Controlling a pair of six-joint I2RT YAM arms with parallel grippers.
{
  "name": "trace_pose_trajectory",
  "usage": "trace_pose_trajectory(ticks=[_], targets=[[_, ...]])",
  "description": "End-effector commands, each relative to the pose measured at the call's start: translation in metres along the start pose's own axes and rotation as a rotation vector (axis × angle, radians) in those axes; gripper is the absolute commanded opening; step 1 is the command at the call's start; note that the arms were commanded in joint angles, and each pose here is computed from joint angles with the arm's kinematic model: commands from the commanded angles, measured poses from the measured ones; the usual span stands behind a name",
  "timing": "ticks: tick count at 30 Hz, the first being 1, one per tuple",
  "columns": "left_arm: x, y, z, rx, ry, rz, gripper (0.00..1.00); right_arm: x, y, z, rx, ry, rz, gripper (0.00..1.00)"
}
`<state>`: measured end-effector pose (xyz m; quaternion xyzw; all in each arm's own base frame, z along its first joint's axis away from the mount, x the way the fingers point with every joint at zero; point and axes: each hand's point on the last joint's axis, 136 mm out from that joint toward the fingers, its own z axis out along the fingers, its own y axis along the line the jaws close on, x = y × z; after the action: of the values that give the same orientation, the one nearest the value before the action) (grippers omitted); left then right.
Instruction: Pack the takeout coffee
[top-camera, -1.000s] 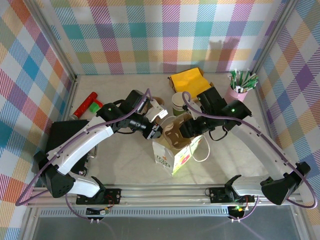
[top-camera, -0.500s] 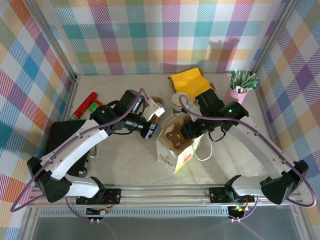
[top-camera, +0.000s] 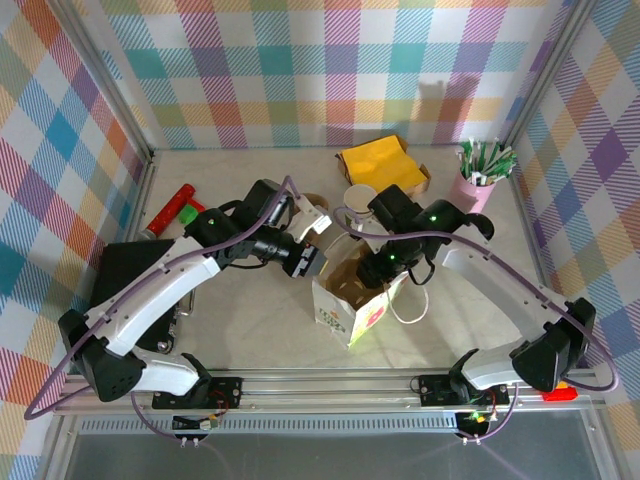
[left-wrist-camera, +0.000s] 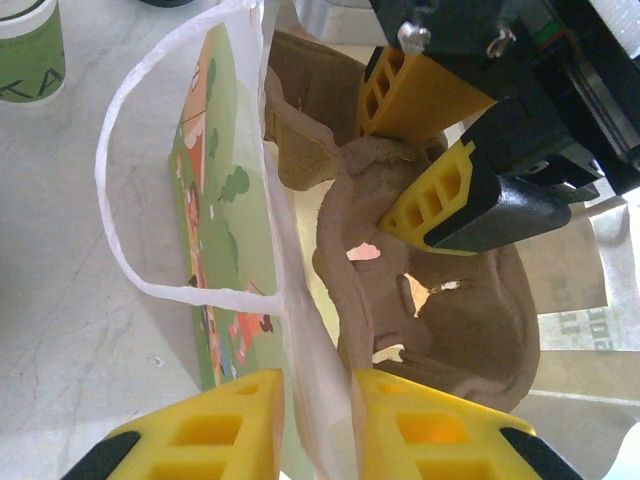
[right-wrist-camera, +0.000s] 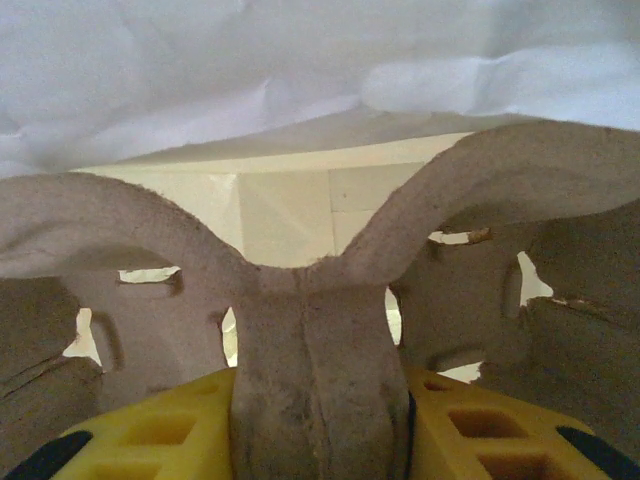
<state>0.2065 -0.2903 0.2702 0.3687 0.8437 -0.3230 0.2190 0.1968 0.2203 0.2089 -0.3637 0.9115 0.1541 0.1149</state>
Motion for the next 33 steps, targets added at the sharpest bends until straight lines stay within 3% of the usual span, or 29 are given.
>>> trace_pose_trajectory(ticks=[1,5,11,16,22,33], targets=[[0.000,0.002,0.005,0.010,0.007,0.004,0.24,0.000,0.001,-0.004,0.031,0.028,-0.043,0.41],[0.000,0.002,0.008,0.021,0.007,0.004,0.21,0.001,-0.001,0.001,0.053,0.065,-0.060,0.41],[-0.004,-0.001,0.002,0.019,-0.038,0.003,0.07,0.002,0.000,0.006,0.067,0.097,-0.083,0.42],[-0.007,0.009,-0.003,-0.041,-0.086,-0.038,0.01,0.002,0.002,0.005,0.077,0.088,-0.104,0.42],[-0.009,0.019,-0.012,-0.120,-0.151,-0.096,0.00,0.006,0.008,0.014,0.070,0.072,-0.130,0.42],[-0.006,0.013,-0.020,-0.113,-0.161,-0.103,0.00,0.021,-0.001,0.030,0.115,0.154,-0.102,0.44]])
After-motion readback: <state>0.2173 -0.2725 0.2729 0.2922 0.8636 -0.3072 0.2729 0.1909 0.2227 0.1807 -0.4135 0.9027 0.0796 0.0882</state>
